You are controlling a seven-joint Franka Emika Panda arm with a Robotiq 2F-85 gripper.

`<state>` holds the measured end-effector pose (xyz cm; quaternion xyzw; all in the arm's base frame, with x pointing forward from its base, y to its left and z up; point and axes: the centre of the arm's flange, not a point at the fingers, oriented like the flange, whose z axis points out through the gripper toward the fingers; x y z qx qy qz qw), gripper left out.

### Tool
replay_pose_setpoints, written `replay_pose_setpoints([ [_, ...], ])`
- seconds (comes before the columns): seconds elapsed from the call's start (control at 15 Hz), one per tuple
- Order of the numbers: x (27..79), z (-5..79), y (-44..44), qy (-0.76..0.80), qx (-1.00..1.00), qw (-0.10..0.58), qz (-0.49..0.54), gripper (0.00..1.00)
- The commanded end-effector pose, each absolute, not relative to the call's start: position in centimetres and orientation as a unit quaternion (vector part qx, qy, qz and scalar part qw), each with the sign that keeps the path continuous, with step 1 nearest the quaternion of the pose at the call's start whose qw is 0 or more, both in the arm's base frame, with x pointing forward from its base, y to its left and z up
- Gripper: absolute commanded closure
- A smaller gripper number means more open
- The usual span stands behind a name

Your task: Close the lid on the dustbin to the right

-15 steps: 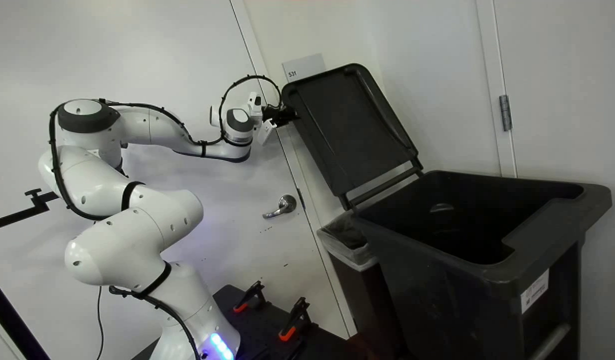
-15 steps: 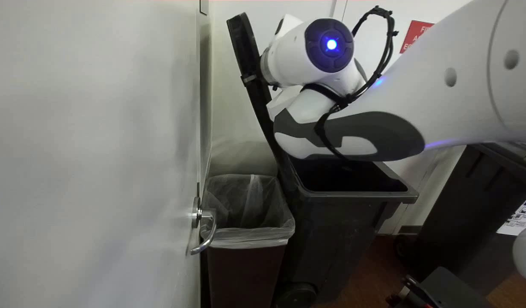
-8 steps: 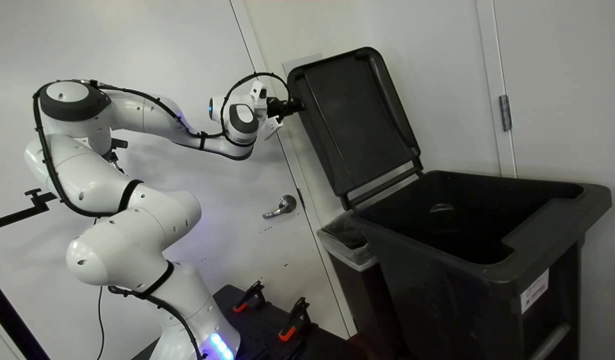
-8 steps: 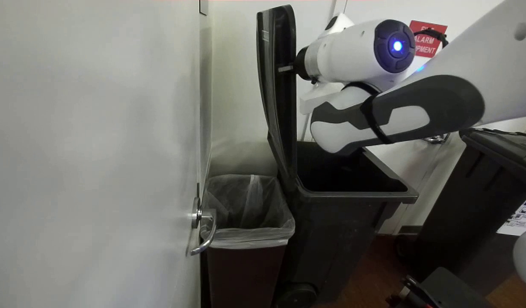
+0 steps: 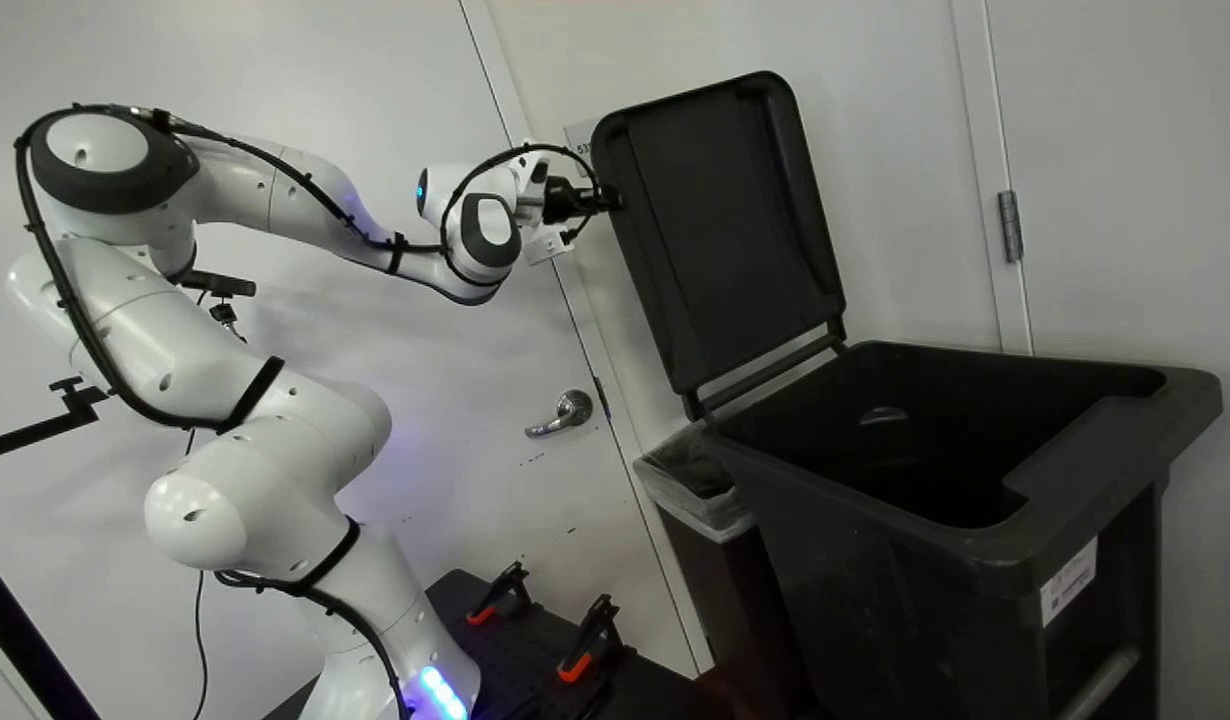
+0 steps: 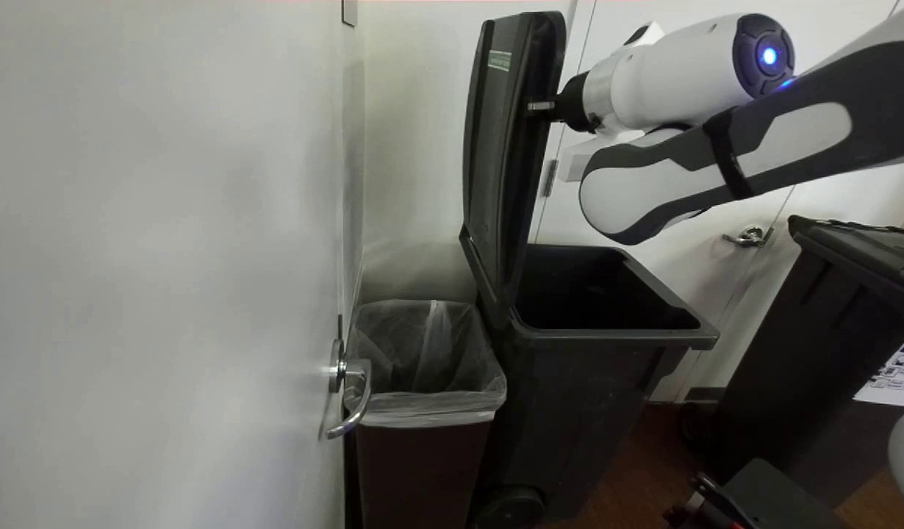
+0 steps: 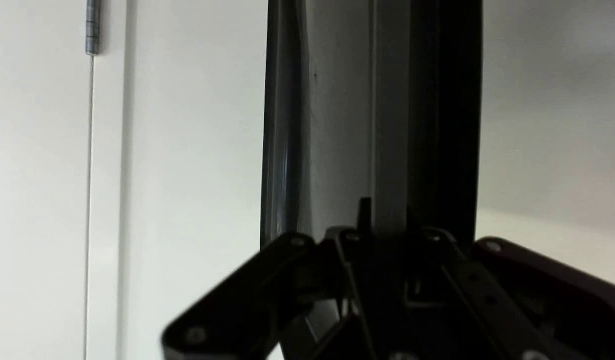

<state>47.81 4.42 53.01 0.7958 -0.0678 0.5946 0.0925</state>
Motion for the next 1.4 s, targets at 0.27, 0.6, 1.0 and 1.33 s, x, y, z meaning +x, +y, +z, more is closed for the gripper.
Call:
replay_pose_setpoints([
  [0.27,46.1,53.1,1.1,-0.101,0.799,0.075,0.588,0.89],
  [0.6,45.7,53.0,0.5,-0.103,0.8,0.073,0.586,0.97],
  [1.0,44.3,52.0,-5.9,-0.171,0.781,0.046,0.598,0.97],
  [1.33,43.0,48.1,-12.0,-0.266,0.765,-0.003,0.587,0.97],
])
